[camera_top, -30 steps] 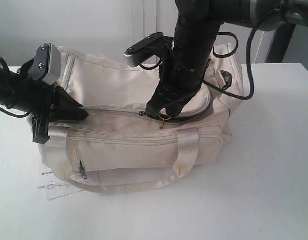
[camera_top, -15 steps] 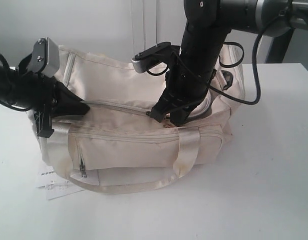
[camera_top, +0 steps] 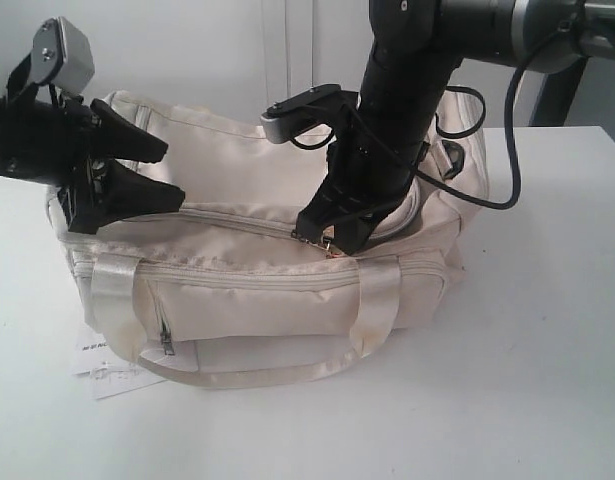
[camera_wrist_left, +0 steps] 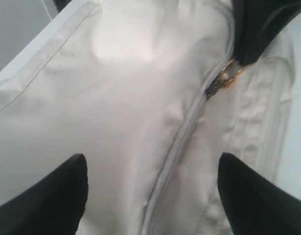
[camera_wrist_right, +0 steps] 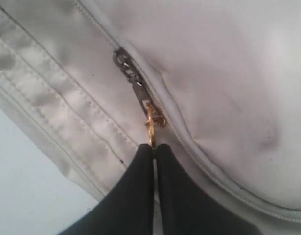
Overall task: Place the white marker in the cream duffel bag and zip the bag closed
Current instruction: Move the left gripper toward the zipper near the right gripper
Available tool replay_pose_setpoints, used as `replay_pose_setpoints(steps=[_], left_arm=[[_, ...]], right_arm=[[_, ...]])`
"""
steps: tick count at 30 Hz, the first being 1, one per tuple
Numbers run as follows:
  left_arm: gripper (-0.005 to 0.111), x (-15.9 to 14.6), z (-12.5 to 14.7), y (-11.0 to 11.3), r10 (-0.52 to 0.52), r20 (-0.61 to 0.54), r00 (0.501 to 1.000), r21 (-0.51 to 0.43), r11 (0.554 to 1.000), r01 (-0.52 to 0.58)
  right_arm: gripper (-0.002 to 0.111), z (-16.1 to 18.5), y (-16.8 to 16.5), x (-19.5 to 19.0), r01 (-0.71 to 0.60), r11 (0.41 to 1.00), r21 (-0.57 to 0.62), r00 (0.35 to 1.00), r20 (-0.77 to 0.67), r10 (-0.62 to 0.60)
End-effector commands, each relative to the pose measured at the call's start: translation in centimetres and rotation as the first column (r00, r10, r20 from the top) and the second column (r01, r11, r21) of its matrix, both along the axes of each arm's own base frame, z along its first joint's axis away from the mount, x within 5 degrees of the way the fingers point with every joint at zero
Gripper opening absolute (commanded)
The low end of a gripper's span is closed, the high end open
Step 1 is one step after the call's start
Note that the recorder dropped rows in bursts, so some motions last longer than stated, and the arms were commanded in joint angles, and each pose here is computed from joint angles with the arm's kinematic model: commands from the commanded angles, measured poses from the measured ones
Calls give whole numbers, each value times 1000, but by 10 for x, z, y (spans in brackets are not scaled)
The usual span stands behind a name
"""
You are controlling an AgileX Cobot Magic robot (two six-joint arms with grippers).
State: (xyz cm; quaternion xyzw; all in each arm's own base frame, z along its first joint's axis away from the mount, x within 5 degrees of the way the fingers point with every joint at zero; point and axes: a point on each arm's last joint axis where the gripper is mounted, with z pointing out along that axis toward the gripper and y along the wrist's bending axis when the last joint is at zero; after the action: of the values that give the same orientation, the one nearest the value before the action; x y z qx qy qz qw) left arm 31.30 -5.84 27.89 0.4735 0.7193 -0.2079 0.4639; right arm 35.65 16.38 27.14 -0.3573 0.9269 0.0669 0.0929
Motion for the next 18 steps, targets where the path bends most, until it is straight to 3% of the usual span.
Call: replay_pose_setpoints(steps=[1, 6, 14, 18], left_arm=[[76, -13, 9, -8, -76, -53, 996, -88, 994, 71], [75, -10, 7, -9, -75, -21, 997, -68, 995, 73], [75, 0, -14, -40, -173, 54, 983, -13, 985, 174], [75, 7, -23, -45, -134, 60, 989, 10, 991, 134]], right_arm=[[0, 2, -2, -2, -5, 1000, 3, 1000, -3, 5], [0, 2, -2, -2, -13, 1000, 2, 1000, -1, 13], [0, 2, -2, -2, -13, 1000, 2, 1000, -1, 13], [0, 2, -2, -2, -13, 1000, 2, 1000, -1, 13]])
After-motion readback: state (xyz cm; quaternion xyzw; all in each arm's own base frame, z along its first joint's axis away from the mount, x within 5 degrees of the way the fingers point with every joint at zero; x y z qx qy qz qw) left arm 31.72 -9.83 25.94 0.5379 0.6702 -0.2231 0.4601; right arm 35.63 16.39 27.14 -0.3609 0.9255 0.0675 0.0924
